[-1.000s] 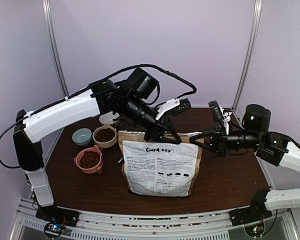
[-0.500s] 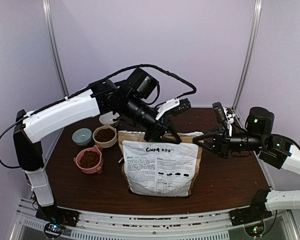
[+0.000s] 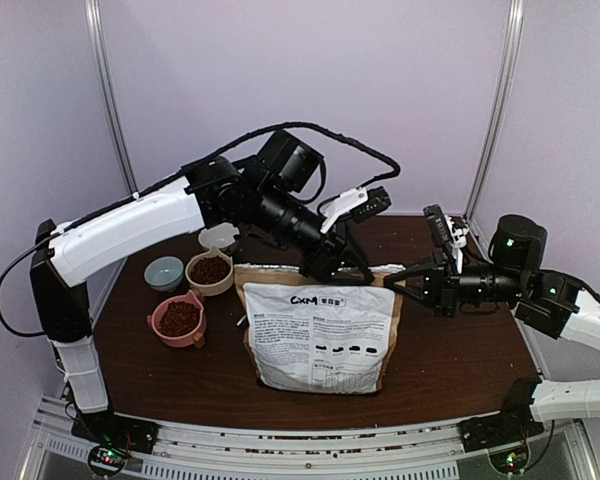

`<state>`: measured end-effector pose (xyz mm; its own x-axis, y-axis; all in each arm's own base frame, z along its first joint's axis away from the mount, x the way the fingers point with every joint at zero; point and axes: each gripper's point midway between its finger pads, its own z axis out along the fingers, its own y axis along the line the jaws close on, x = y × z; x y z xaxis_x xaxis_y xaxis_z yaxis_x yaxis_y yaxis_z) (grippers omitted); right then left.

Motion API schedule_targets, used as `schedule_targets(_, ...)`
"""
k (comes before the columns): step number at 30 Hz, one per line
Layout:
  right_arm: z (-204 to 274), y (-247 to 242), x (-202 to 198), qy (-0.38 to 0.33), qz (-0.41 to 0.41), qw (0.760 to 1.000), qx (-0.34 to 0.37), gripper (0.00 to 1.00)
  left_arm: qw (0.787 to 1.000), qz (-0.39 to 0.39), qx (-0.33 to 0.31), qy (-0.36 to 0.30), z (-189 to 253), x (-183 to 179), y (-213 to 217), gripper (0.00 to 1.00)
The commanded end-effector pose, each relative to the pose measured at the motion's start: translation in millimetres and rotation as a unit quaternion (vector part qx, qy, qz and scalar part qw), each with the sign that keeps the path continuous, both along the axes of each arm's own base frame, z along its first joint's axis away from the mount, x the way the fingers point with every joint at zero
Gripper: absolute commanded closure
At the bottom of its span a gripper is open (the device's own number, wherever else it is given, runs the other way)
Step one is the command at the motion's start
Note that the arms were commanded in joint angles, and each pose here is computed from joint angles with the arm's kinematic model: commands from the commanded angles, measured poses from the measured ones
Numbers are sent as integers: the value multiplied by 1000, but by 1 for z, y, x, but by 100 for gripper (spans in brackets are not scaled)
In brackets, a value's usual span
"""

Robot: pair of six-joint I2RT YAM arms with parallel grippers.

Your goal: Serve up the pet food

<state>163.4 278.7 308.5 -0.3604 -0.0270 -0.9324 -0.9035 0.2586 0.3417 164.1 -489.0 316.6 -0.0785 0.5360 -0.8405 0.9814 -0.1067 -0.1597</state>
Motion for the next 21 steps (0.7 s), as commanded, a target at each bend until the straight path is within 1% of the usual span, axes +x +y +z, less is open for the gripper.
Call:
schedule_targets(1, 6, 0, 1, -9, -1, 1000, 13, 100, 1000, 0, -11, -23, 6, 1, -15, 62)
schedule_targets(2, 7, 0, 1, -10, -1, 1000, 14, 100, 1000, 0, -9, -24, 5, 1, -16, 63)
schedule_targets(6, 10, 0, 1, -15, -2, 1000, 18, 100, 1000, -1, -2, -26, 0, -1, -18, 72)
schedule_targets(9, 10, 0, 1, -17, -2, 1000, 19, 100, 1000, 2, 9, -28, -5, 0, -17, 74)
schedule_targets(10, 10, 0, 1, -17, -2, 1000, 20, 100, 999, 4, 12, -30, -7, 1, -16, 76)
schedule_targets(13, 10, 0, 1, -18, -2, 1000, 19, 100, 999, 4, 20, -30, -10, 0, -15, 97)
schedule_targets(14, 10, -1, 1, -19, -3, 1000, 19, 100, 999, 4, 22, -30, -11, 0, -14, 100)
schedule_targets(20, 9, -4, 1, -20, -9, 1000, 14, 100, 998, 16, 44, -49, -10, 4, -4, 100)
schedule_targets(21, 8, -4, 1, -20, -10, 1000, 12, 100, 997, 19, 46, -52, -10, 4, -2, 89)
